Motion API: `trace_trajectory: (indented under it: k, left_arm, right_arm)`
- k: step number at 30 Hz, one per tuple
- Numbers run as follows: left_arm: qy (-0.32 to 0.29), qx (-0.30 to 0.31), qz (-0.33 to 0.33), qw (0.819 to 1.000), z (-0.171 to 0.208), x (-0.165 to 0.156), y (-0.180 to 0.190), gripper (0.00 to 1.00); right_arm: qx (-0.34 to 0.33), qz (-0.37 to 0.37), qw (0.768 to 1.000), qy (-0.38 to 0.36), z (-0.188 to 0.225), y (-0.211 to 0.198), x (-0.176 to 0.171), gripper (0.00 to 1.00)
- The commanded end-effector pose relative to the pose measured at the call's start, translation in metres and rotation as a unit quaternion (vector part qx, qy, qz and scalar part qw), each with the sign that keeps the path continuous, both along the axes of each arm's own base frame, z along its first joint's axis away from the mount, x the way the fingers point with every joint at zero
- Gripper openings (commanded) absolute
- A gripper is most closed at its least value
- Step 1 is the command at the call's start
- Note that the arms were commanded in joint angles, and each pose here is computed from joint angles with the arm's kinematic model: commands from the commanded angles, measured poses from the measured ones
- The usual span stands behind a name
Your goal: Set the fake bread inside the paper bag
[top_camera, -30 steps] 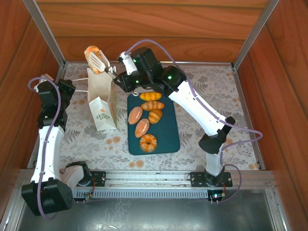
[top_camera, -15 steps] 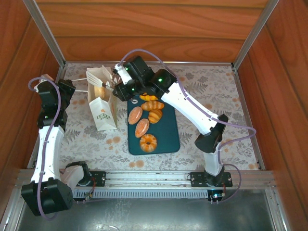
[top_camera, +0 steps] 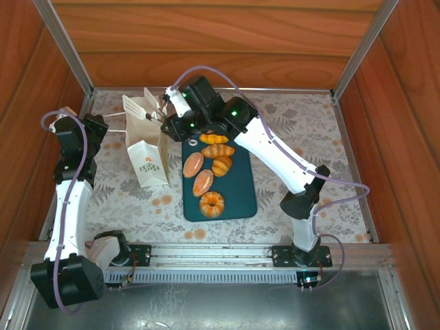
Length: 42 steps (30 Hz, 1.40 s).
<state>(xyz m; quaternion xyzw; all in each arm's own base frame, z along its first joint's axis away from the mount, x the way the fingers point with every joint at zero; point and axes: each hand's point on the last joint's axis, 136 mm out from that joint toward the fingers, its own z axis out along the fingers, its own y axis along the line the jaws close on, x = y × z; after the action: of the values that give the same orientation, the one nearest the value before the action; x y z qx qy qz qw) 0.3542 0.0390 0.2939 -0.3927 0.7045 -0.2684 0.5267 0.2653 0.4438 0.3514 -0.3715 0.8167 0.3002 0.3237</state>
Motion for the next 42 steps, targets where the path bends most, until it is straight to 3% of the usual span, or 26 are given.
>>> trace_trajectory:
  k: [1,9,17,23,31,42]
  left_arm:
    - [-0.004,0.003,0.006,1.0,-0.001,-0.003,0.003,0.0]
    - [-0.007,0.003,0.006,1.0,0.002,-0.002,0.003,0.0]
    - [-0.005,0.005,0.007,1.0,0.001,-0.004,0.004,0.0]
    - [-0.005,0.006,0.008,1.0,0.002,-0.005,0.004,0.0]
    - [-0.007,0.01,0.008,1.0,0.006,-0.005,0.004,0.0]
    - [-0.012,0.012,0.008,1.0,0.012,-0.005,0.004,0.0]
  right_arm:
    - [0.087,0.005,0.996,-0.033,0.07,-0.01,-0.016,0.47]
    - [0.116,-0.017,0.991,-0.058,0.107,-0.039,-0.026,0.46]
    - [0.102,-0.069,0.989,-0.076,0.108,-0.098,-0.041,0.45]
    - [0.059,-0.113,0.991,-0.047,0.065,-0.143,-0.056,0.45]
    - [-0.026,-0.158,0.986,0.035,-0.024,-0.19,-0.082,0.44]
    - [-0.114,-0.148,0.972,0.142,-0.107,-0.207,-0.114,0.43]
